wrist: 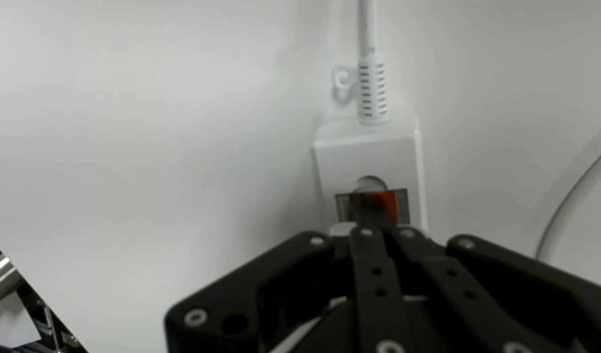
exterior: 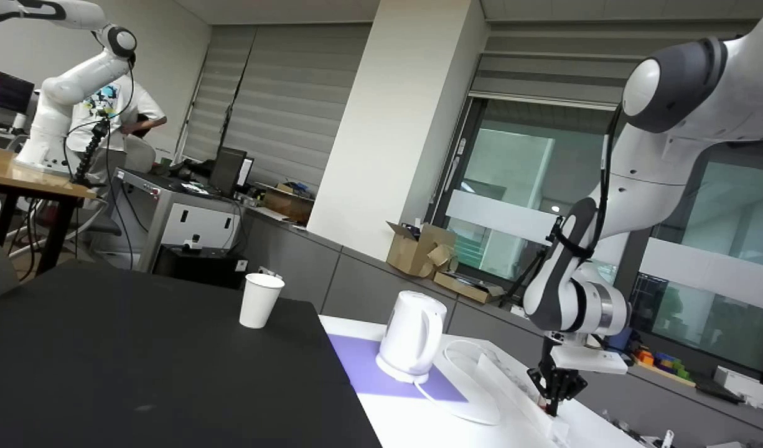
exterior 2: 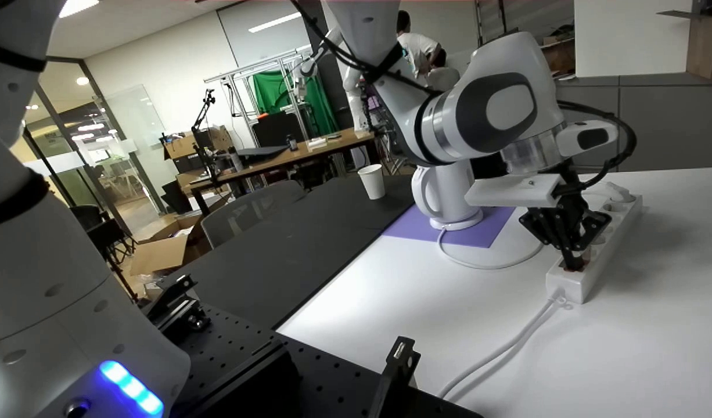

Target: Turn on the big switch on the adapter and press the switch on the kettle

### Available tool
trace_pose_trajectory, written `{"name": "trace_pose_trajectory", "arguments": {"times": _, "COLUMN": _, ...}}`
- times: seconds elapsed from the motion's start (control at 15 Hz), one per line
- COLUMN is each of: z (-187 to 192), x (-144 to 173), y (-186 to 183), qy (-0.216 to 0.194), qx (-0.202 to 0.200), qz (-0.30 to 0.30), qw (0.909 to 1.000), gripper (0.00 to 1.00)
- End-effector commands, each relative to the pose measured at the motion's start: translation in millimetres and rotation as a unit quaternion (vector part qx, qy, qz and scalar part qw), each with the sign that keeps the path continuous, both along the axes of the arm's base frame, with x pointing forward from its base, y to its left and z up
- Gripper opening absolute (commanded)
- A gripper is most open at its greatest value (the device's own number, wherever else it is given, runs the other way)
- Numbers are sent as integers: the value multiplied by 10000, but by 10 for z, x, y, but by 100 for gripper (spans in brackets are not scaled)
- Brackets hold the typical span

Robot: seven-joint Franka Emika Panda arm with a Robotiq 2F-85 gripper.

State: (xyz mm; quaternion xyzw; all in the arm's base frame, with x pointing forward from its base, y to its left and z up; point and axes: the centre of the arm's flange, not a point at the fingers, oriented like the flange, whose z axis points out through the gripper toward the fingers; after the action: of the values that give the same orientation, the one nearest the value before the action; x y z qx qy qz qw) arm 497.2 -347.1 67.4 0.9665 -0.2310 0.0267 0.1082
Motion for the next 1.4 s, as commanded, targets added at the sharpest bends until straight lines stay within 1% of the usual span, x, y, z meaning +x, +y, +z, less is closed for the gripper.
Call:
{"name": "trace_pose_trajectory", "arguments": {"times": 0.0, "z": -111, "x": -59, "y": -510, "qy": 177, "qx": 565, "qz": -519, "qw": 9969, "gripper": 0}}
{"name": "trace_pose_trajectory", "arguments": {"times": 0.2, "z": -121, "x": -224, "y": -884, "qy": 273, "qx": 1034, "qz": -980, "qw": 9894, "gripper": 0}}
{"name": "trace_pose_trajectory", "arguments": {"times": 0.33, "z": -154, "x": -344, "y": -1089, "qy": 335, "qx": 1417, "qz": -1258, "qw": 9813, "gripper": 0}}
{"name": "trace_pose_trajectory", "arguments": {"times": 0.53, "z": -231, "x": -473, "y": -1313, "qy": 402, "qx": 1978, "qz": -1585, "qw": 9665, "gripper": 0}}
{"name": "trace_pose_trajectory", "arguments": {"times": 0.67, "z": -275, "x": -528, "y": -1412, "qy": 414, "qx": 2231, "qz": -1760, "qw": 9579, "gripper": 0}}
{"name": "trace_pose_trajectory", "arguments": {"times": 0.8, "z": -286, "x": -553, "y": -1478, "qy": 397, "qx": 2359, "qz": -1846, "qw": 9533, "gripper": 0}}
{"name": "trace_pose_trajectory", "arguments": {"times": 0.93, "z": -281, "x": -544, "y": -1515, "qy": 395, "qx": 2430, "qz": -1884, "qw": 9507, "gripper": 0}}
{"name": "trace_pose_trajectory", "arguments": {"times": 1.07, "z": -249, "x": -512, "y": -1479, "qy": 429, "qx": 2421, "qz": -1821, "qw": 9520, "gripper": 0}}
{"name": "trace_pose_trajectory", "arguments": {"times": 1.2, "z": -122, "x": -418, "y": -1365, "qy": 439, "qx": 2301, "qz": -1678, "qw": 9576, "gripper": 0}}
{"name": "trace_pose_trajectory", "arguments": {"times": 1.33, "z": 85, "x": -251, "y": -1172, "qy": 549, "qx": 1999, "qz": -1501, "qw": 9667, "gripper": 0}}
